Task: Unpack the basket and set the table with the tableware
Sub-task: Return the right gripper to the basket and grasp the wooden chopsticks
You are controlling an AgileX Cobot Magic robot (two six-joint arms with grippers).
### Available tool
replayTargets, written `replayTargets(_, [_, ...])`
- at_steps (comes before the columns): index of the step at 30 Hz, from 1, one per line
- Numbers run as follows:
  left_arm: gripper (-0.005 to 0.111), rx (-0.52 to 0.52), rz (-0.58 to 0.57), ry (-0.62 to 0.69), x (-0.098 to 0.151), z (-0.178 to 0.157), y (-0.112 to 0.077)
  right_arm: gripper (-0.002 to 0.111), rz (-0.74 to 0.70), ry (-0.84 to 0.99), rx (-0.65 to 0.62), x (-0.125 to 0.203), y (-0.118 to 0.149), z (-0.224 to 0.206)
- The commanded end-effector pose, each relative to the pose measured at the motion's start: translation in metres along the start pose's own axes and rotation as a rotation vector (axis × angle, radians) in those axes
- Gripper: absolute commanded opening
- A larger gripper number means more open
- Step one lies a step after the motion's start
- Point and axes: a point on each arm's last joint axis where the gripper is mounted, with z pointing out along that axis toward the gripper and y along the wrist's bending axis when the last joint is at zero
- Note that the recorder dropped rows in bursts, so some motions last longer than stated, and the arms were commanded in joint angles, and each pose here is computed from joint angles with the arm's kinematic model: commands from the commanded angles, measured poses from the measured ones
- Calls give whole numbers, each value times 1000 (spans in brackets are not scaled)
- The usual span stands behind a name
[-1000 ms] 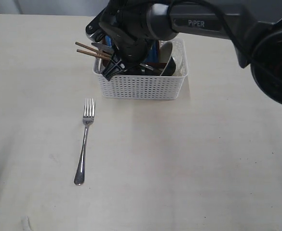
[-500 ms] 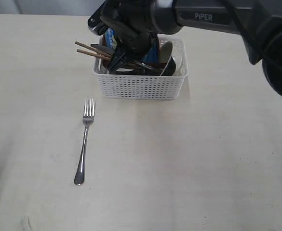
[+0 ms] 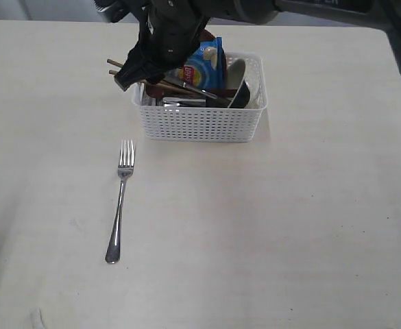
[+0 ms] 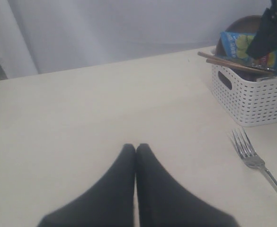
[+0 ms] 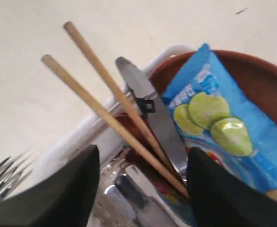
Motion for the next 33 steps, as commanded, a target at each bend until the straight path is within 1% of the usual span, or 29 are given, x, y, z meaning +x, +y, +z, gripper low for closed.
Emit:
replayTargets(1, [0,-2,-2,-5,0,0,0,51,-56,13,-68,2,7,4])
replayTargets(5, [0,-2,-2,-5,0,0,0,50,-75,24,-57,5,8,12])
replayTargets(11, [0,-2,-2,-5,0,0,0,50,-111,55,-8,11,7,29])
replayTargets(14, [0,-2,-2,-5,0,0,0,50,-104,25,4,10,7,34])
replayTargets(16, [0,-2,-2,-5,0,0,0,49,-94,-2,43,7,4,34])
replayTargets(18, [0,-2,-2,-5,0,0,0,42,-87,-9,81,6,1,35])
replayTargets(20, [0,-2,-2,-5,0,0,0,30,-82,-8,86,6,0,35])
replayTargets(22, [0,-2,-2,-5,0,0,0,26,-82,-5,86,7,1,35])
replayTargets(24, [0,-2,-2,-5,0,0,0,25,-67,-6,86,7,1,35])
replayTargets(25, [0,-2,-2,-5,0,0,0,22,-67,-3,87,7,0,35])
replayTargets(27, [0,-2,-2,-5,0,0,0,11,-67,-3,87,7,0,35])
replayTargets(28, [0,-2,-2,-5,0,0,0,7,-66,-6,87,7,0,34])
replayTargets(29, [0,-2,-2,-5,0,0,0,8,-78,-1,88,7,0,34])
replayTargets(30, [0,-2,-2,-5,0,0,0,12,-95,1,90,7,-1,32])
replayTargets(32, [0,-2,-2,-5,0,0,0,23,-103,3,94,6,-2,28])
replayTargets(33, [0,-2,-2,-5,0,0,0,31,-104,6,96,6,-3,26])
